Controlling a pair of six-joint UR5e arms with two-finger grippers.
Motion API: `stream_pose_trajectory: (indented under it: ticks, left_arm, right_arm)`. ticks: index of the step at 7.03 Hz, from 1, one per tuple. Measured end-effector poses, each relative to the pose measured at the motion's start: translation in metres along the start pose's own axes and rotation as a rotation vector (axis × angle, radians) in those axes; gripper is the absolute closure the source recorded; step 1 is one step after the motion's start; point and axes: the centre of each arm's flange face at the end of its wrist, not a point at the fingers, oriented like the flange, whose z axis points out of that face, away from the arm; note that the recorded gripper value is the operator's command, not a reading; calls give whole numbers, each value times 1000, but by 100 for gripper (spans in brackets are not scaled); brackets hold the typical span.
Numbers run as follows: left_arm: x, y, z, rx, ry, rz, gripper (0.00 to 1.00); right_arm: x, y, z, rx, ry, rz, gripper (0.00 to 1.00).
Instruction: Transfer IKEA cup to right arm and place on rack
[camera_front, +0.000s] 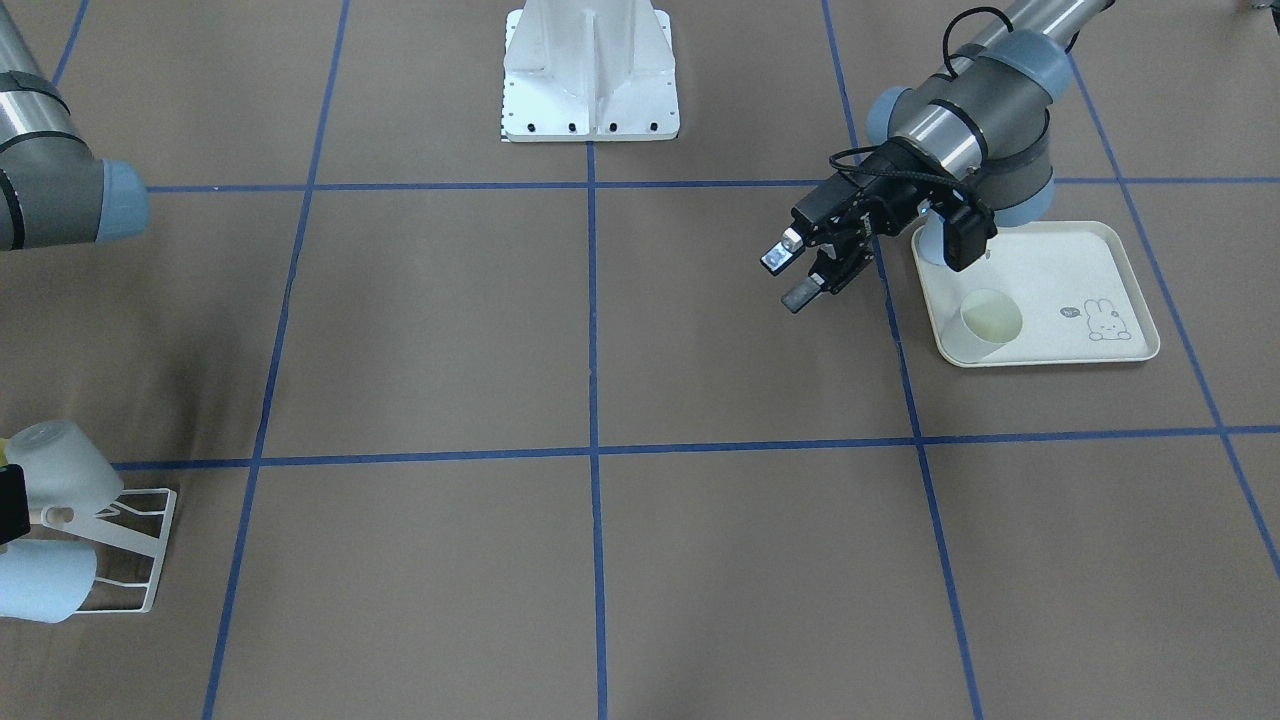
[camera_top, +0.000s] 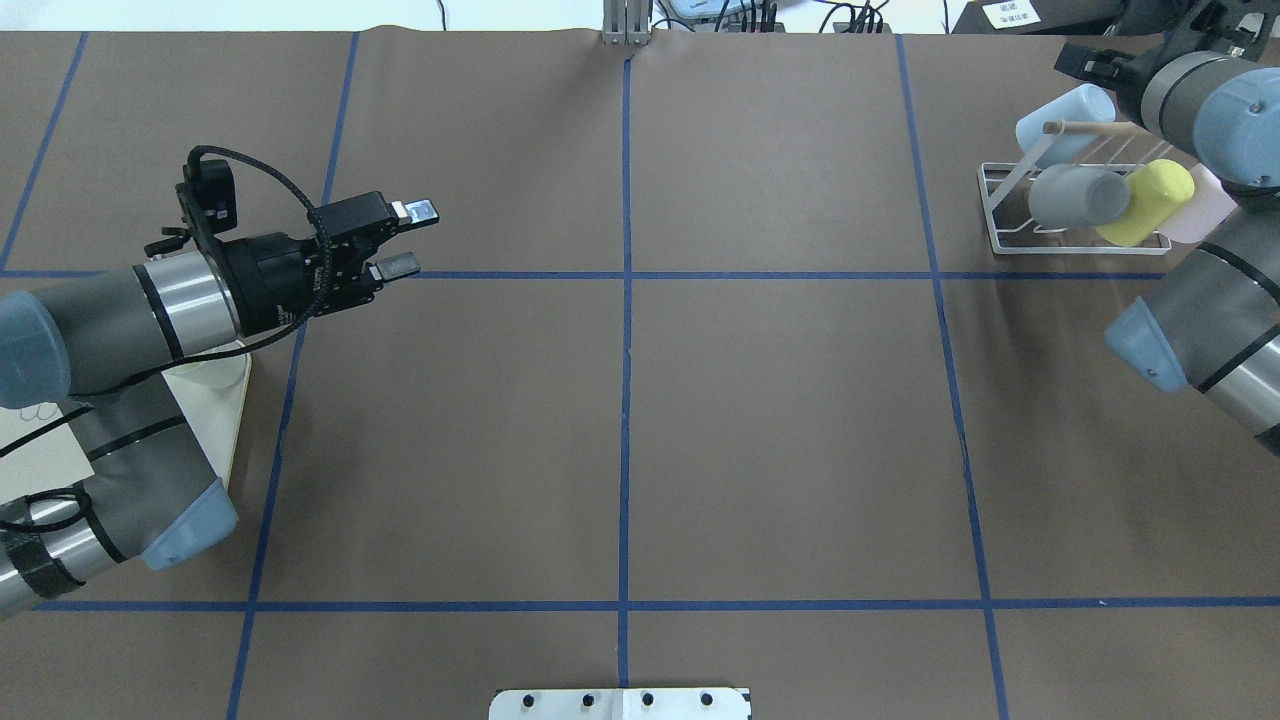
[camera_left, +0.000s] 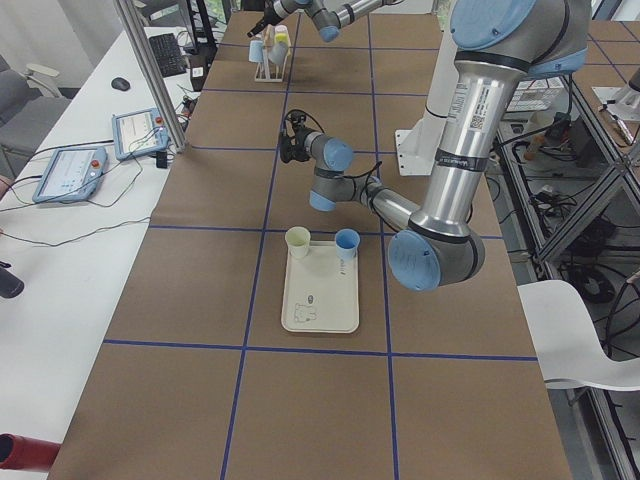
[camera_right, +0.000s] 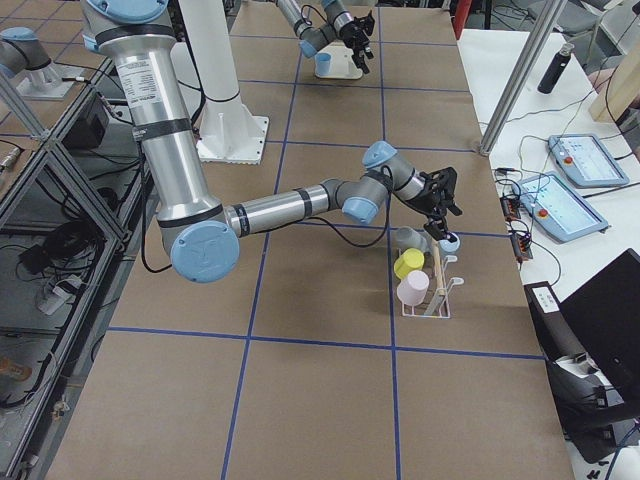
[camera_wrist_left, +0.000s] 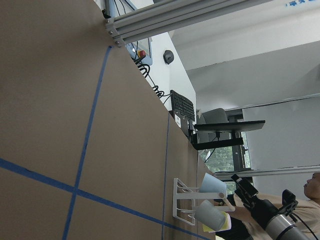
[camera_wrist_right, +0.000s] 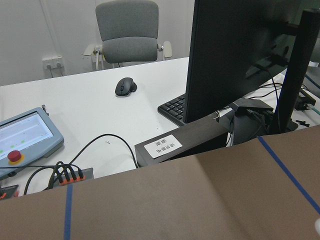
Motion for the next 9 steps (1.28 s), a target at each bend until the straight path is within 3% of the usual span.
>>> stream_pose_trajectory:
  ticks: [2, 4, 5, 6, 8, 9]
  left_arm:
    - [-38, -51, -51, 15, -131, 192, 0]
    - [-42, -130, -103, 42, -301, 353, 0]
    - [-47, -159, -132, 23, -383, 447, 0]
    - [-62, -171, -154, -11, -468, 525, 1]
    - [-103, -156, -160, -125, -609, 565, 3]
    - [-120, -137, -152, -189, -655, 553, 13]
  right_arm:
    - [-4, 10, -30, -6, -47, -9, 0]
    - [-11, 26, -46, -23, -79, -21, 0]
    - [-17, 34, -50, -33, -92, -25, 0]
    - [-23, 41, -52, -44, -104, -31, 0]
    - [-38, 53, -63, -73, -143, -39, 0]
    - [-41, 55, -73, -89, -167, -39, 0]
